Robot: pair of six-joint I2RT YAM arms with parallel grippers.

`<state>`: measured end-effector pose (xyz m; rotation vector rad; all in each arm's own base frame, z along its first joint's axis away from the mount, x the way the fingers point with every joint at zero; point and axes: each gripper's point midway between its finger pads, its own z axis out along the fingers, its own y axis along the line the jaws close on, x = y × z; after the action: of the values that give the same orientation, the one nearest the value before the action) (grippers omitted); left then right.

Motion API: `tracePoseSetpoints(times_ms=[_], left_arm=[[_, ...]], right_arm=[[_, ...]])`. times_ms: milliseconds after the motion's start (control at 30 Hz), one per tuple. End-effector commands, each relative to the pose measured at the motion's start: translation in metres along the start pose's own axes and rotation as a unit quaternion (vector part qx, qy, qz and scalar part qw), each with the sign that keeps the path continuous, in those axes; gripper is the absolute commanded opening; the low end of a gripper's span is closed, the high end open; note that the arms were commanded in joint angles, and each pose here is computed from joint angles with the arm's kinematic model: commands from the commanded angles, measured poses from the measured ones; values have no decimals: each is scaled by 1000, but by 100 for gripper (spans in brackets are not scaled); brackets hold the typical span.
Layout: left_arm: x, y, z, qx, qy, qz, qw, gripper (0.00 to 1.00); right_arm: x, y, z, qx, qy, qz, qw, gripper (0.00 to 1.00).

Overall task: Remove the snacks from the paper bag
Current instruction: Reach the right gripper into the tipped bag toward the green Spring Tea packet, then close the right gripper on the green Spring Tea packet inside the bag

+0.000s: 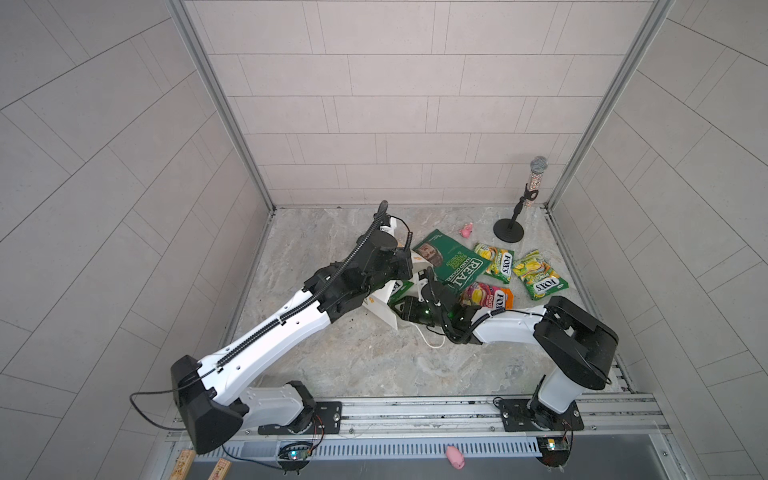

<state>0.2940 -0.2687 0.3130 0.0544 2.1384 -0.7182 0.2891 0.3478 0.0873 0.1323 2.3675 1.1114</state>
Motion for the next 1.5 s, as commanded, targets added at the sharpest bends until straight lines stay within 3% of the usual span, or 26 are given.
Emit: tracePoseSetpoints(times_ms=[0,167,533,900,1067,1167,1200,1467], left_arm=[[-2,-3,2,6,-8,-4,1000,0],[-2,-7,1,13,-5,-5,1000,0],[-2,-11,-1,24,-2,-12,1000,0],[-4,-17,-9,40,1,-12,999,0],[-7,-18,-15,42,-1,-6,999,0],[-7,-13,-18,30,-3,1,1000,0],[-8,-10,-20,25,-7,3,1000,0],[-10,23,-27,-50,-32,30,998,0]], right_arm=[[-2,-15,6,40,-6,18,999,43],[-8,-24,17,66,-18,45,997,44],[-30,-12,37,39,-65,80,994,44],[-45,-18,53,61,-98,83,990,38],[-58,-4,60,38,-119,64,990,27],[-62,10,62,22,-113,43,992,3],[-63,13,61,19,-113,37,993,0],[-65,42,35,-10,-81,-20,996,0]])
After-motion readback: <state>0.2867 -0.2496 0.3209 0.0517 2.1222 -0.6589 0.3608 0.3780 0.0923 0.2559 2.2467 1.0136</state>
